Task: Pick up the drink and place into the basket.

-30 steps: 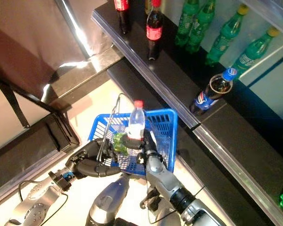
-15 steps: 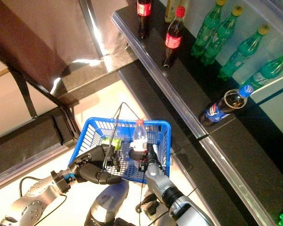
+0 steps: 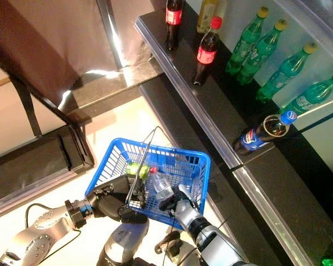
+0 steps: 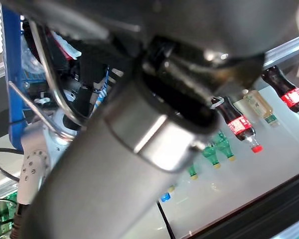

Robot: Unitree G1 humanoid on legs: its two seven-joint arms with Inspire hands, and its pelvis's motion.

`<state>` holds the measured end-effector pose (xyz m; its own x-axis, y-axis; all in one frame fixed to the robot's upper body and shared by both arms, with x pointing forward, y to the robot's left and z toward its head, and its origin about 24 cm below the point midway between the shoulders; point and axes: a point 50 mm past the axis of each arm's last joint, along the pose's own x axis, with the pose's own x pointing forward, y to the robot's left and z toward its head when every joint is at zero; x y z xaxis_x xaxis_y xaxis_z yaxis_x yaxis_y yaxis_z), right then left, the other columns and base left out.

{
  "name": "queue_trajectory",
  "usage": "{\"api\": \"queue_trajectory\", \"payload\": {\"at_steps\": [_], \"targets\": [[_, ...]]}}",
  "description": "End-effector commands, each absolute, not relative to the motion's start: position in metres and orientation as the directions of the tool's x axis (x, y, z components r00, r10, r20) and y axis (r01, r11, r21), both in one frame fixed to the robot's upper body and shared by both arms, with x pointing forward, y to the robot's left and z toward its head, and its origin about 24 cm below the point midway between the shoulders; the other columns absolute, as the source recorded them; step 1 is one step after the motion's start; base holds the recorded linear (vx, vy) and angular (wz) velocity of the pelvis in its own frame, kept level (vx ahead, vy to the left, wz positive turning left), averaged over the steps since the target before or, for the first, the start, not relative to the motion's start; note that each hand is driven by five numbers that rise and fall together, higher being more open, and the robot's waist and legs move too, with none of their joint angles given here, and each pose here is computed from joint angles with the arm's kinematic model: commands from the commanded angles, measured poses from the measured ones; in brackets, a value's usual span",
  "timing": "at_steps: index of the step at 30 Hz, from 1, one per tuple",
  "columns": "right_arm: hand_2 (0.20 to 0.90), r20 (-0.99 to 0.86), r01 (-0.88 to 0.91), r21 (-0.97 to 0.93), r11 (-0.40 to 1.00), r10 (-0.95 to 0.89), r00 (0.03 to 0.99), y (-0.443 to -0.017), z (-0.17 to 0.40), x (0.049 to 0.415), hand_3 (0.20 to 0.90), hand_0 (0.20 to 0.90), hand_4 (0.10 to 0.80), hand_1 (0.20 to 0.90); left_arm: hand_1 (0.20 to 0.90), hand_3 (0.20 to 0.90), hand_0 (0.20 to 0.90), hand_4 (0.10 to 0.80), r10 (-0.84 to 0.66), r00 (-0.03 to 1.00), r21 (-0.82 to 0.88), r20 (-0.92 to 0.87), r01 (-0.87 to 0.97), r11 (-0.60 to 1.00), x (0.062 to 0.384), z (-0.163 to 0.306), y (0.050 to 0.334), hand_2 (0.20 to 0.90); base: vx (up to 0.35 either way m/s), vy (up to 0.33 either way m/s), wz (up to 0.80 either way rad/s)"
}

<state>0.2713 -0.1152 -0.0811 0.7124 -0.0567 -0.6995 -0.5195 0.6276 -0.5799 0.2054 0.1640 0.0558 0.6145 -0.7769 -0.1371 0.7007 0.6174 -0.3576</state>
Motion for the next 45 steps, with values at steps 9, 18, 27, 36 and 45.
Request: {"api": "queue_trajectory", "payload": {"at_steps": [9, 18, 27, 36, 45], "targets": [[0.300, -0.853, -0.615, -0.507, 0.604, -0.252, 0.456, -0.168, -0.129, 0.204, 0.200, 0.300, 0.100, 0.300, 0.300, 0.200, 0.300, 0.100, -0.743, 0.290, -0.049, 0.603, 0.943, 0.328, 0.186, 0.184, 0.131, 0.300, 0.034, -0.005, 0.05], [0.900, -0.830, -0.475, -0.487, 0.733, -0.220, 0.512, -0.171, -0.130, 0.202, 0.900, 0.900, 0.800, 0.900, 0.300, 0.200, 0.300, 0.100, -0.727, 0.323, -0.092, 0.605, 0.936, 0.339, 0.185, 0.182, 0.135, 0.300, 0.042, 0.022, 0.01], [0.900, -0.612, -0.214, -0.479, 0.851, -0.149, 0.777, -0.149, -0.086, 0.237, 0.900, 0.900, 0.800, 0.900, 0.300, 0.200, 0.300, 0.100, -0.714, 0.437, -0.122, 0.547, 0.886, 0.448, 0.192, 0.169, 0.156, 0.300, 0.026, -0.025, -0.01], [0.900, -0.280, -0.072, -0.346, 0.936, -0.029, 0.960, -0.151, 0.002, 0.242, 0.900, 0.900, 0.800, 0.900, 0.300, 0.200, 0.300, 0.100, -0.592, 0.656, -0.190, 0.468, 0.729, 0.657, 0.192, 0.140, 0.193, 0.300, 0.005, -0.009, -0.12], [0.900, 0.003, -0.211, -0.171, 0.962, 0.214, 0.977, -0.181, 0.080, 0.214, 0.900, 0.900, 0.800, 0.900, 0.300, 0.200, 0.300, 0.100, -0.484, 0.825, -0.153, 0.292, 0.540, 0.828, 0.172, 0.101, 0.236, 0.300, 0.010, 0.011, -0.22]]}}
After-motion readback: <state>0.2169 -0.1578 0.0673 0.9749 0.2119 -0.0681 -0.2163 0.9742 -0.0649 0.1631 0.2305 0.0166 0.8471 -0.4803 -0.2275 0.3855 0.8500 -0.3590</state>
